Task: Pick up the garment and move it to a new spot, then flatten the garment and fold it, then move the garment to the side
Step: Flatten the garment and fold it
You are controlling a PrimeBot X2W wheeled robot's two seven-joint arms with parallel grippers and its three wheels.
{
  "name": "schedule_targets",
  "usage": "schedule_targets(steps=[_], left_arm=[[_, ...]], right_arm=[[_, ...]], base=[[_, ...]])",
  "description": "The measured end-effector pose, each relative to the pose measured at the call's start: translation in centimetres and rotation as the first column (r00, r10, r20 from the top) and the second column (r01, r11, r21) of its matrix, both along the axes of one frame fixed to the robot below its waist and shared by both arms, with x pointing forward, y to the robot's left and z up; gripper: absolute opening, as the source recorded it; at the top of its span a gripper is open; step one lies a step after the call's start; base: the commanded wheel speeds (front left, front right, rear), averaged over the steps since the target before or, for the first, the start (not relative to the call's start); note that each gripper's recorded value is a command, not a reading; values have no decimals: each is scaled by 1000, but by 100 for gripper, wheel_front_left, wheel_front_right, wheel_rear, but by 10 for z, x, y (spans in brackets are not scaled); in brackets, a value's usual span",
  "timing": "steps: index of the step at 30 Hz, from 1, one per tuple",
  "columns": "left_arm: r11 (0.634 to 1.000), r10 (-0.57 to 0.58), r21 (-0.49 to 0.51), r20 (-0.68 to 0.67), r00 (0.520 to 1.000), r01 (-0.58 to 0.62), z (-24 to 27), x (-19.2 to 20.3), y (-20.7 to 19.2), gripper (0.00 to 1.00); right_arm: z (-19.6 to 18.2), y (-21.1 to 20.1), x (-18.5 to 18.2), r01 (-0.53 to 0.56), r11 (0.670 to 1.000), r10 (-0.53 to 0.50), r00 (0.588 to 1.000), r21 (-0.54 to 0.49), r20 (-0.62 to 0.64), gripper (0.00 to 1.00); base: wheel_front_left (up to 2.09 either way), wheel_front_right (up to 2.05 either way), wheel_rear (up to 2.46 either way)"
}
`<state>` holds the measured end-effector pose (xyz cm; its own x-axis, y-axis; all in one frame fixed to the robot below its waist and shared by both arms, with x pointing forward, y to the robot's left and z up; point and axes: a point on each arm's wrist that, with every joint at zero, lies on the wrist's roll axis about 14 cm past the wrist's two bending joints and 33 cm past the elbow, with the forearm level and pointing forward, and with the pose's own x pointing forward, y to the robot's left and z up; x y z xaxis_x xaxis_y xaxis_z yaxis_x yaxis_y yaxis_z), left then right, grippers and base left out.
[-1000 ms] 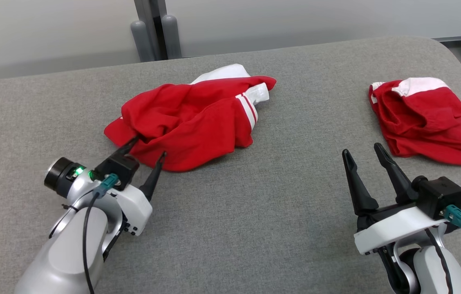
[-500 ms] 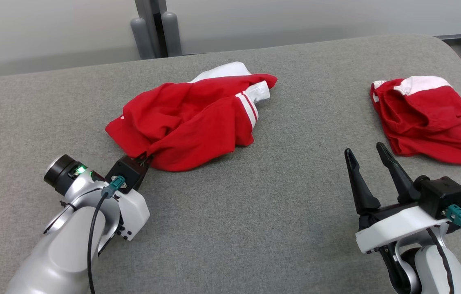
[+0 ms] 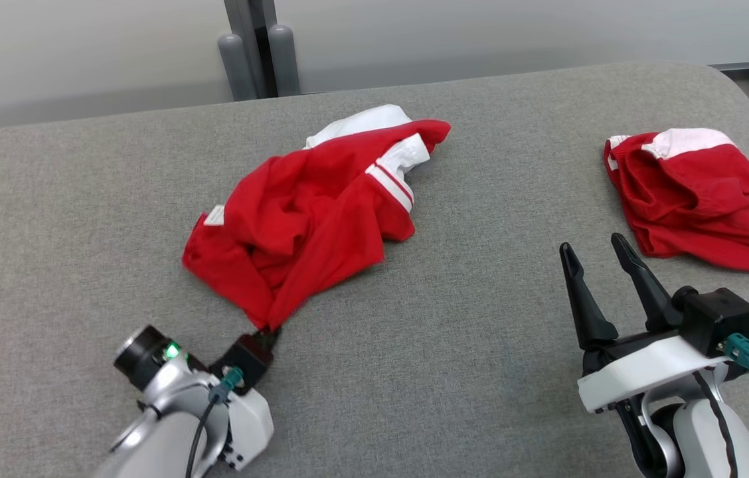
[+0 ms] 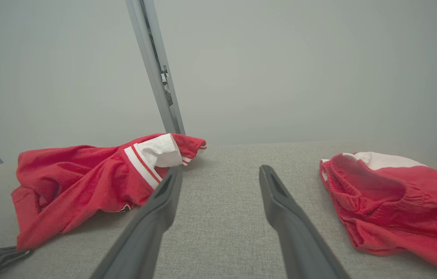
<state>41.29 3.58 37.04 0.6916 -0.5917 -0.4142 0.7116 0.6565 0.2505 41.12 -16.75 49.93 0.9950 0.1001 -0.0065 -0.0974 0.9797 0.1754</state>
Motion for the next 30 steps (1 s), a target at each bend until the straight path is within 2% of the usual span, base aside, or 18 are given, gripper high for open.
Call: schedule_targets(steps=[9,15,20,21,22,23,24,25,30], left_arm=[[993,115,-35,-38,993,-117,-13,-19,2,0],[974,220,38,36,975,-222,-17,-19,35,0],[958,282,35,55,958,-284,-14,-26,50,0],[956,289,30,59,955,-291,-12,-28,51,28],[954,298,18,58,953,-300,-10,-30,51,51],[952,304,8,62,951,-305,-8,-32,51,51],[952,307,-3,63,950,-307,-6,-33,51,86],[949,314,-17,65,947,-314,-3,-34,51,100],[939,339,-82,75,938,-333,13,-38,50,100]], right_arm=[[4,-1,-1,3,1000,-3,1000,-2,9,100],[7,-2,-1,6,1000,-5,1000,-5,17,100],[9,2,-2,-5,1000,5,1000,-4,20,100],[10,2,-2,-7,1000,8,1000,-3,23,100],[11,3,-3,-9,1000,9,1000,-3,25,100],[12,4,-3,-11,1000,11,1000,-2,27,100],[13,4,-3,-12,1000,12,999,-2,30,100],[14,5,-4,-15,1000,15,999,-1,34,100],[17,6,-7,-16,1000,16,999,1,40,100]], base=[[0,0,0],[0,0,0],[0,0,0],[0,0,0],[0,0,0],[0,0,0],[0,0,0],[0,0,0],[0,0,0]])
